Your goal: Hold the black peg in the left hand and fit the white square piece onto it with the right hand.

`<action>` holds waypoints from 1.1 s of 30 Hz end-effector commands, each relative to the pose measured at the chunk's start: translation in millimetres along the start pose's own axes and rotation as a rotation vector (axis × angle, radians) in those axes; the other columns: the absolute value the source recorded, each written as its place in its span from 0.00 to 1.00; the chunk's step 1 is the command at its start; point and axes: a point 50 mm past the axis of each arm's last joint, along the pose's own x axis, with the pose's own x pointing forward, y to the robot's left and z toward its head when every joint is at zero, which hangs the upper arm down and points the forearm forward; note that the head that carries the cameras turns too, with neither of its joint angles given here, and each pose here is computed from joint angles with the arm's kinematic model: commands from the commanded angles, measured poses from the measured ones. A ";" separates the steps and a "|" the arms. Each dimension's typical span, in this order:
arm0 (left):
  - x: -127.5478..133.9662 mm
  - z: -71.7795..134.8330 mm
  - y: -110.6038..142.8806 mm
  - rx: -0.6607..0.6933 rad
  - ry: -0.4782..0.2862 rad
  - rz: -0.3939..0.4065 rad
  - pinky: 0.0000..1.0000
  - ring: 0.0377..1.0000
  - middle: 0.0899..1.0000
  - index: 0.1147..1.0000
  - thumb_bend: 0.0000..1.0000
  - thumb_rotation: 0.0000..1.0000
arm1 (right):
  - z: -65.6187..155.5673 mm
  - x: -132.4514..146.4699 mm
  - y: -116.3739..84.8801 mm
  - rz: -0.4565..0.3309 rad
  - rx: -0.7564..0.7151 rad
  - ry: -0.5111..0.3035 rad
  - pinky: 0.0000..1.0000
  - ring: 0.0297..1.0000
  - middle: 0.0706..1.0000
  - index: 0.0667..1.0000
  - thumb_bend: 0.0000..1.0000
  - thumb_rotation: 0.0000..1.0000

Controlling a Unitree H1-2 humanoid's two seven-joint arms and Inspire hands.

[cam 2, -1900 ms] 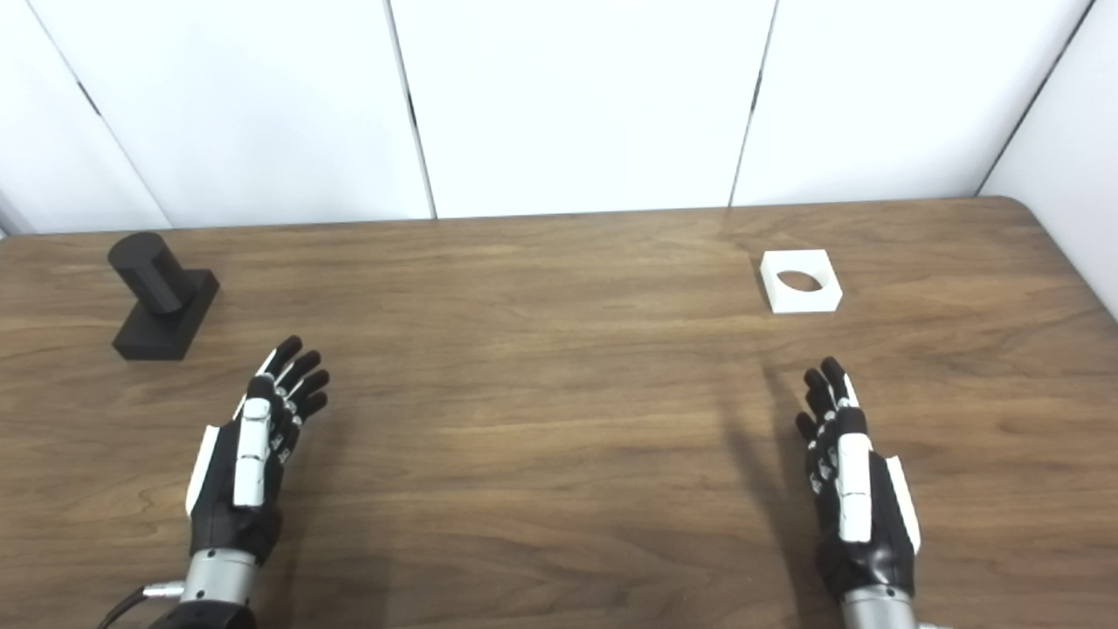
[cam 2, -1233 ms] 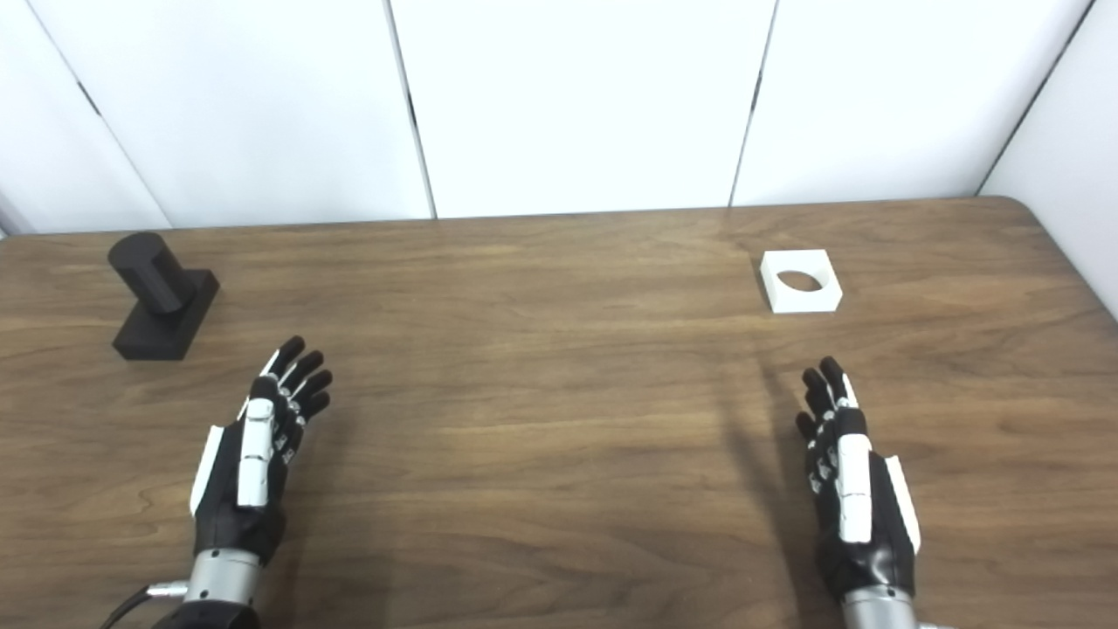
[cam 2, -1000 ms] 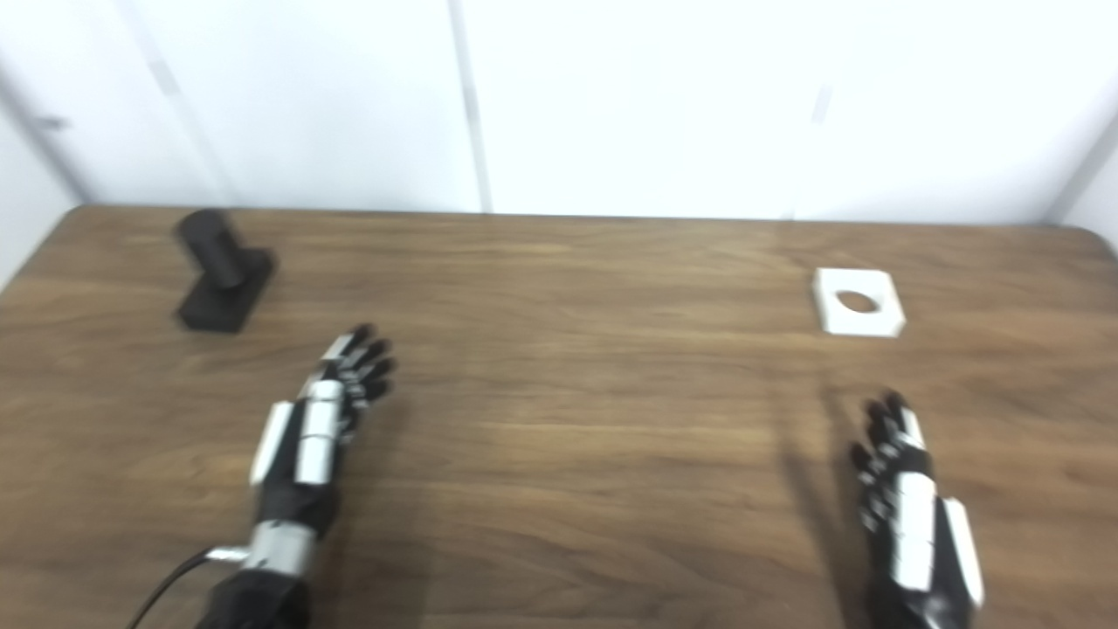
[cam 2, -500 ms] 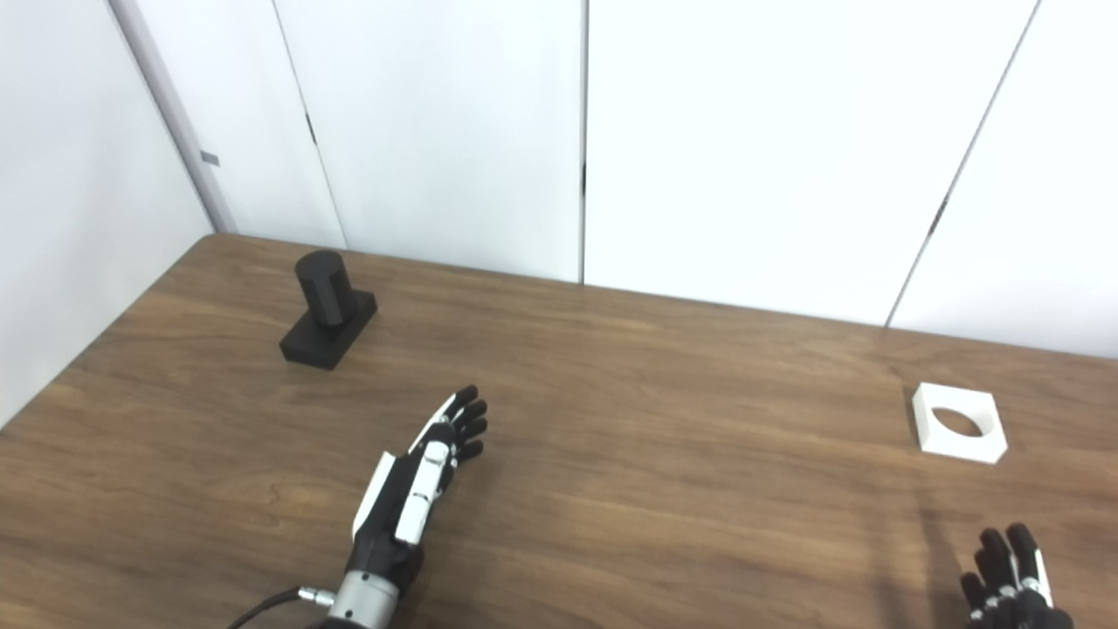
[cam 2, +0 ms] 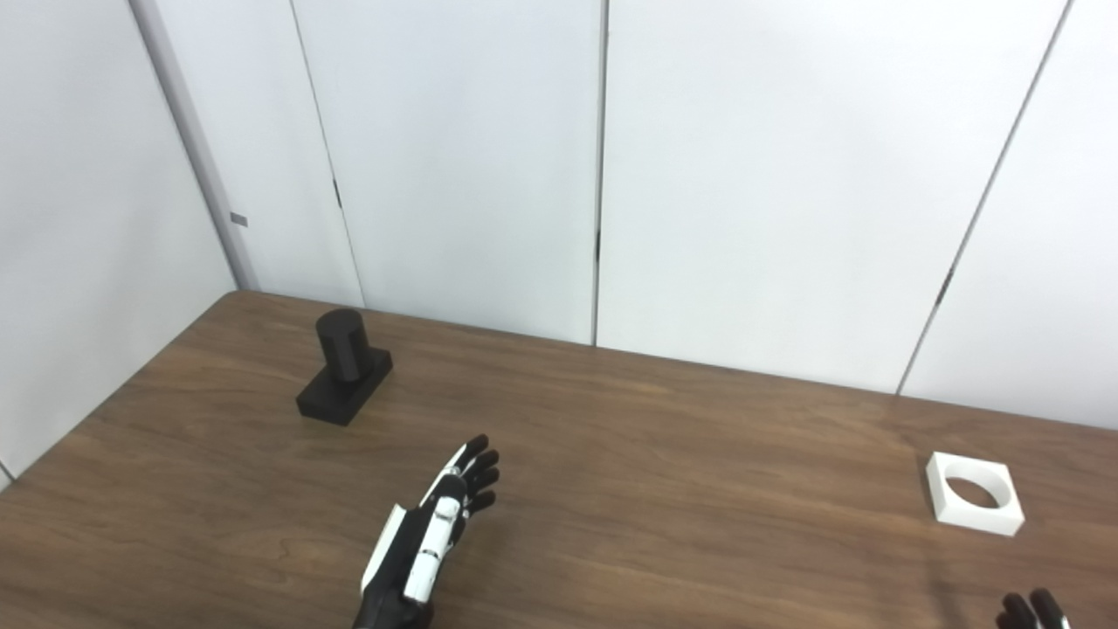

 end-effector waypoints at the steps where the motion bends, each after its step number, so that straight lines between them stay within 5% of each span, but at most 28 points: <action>1: -16.4 -16.6 -7.6 -0.015 0.059 0.006 0.90 0.93 0.93 0.96 0.45 0.99 | -16.0 0.1 -0.5 -0.013 0.012 0.043 0.99 0.96 0.93 0.95 0.73 1.00; 13: -16.5 -7.4 -8.0 0.048 0.059 -0.003 0.90 0.93 0.93 0.98 0.46 0.91 | -11.7 -1.5 -2.1 -0.015 0.020 0.042 0.93 0.93 0.91 0.91 0.78 0.97; 17: -17.8 9.4 -2.9 0.092 0.076 0.032 0.88 0.92 0.93 0.98 0.43 0.73 | -8.7 -2.5 -1.8 -0.017 0.018 0.042 0.94 0.95 0.92 0.91 0.79 0.96; 24: -2.1 69.3 43.7 0.265 0.128 0.077 0.87 0.92 0.93 0.99 0.62 0.72 | -6.9 -5.2 0.9 -0.025 0.029 0.048 0.92 0.95 0.91 0.92 0.81 0.93; 26: 3.5 79.5 61.7 0.335 0.127 0.084 0.85 0.91 0.94 1.00 0.63 0.65 | -6.6 -6.3 2.1 -0.022 0.024 0.048 0.90 0.94 0.91 0.92 0.81 0.93; 33: 16.6 99.0 109.3 0.566 0.126 0.173 0.92 0.94 0.96 1.00 0.71 0.67 | -5.8 -8.4 6.5 -0.043 0.000 0.046 0.92 0.94 0.91 0.92 0.79 0.93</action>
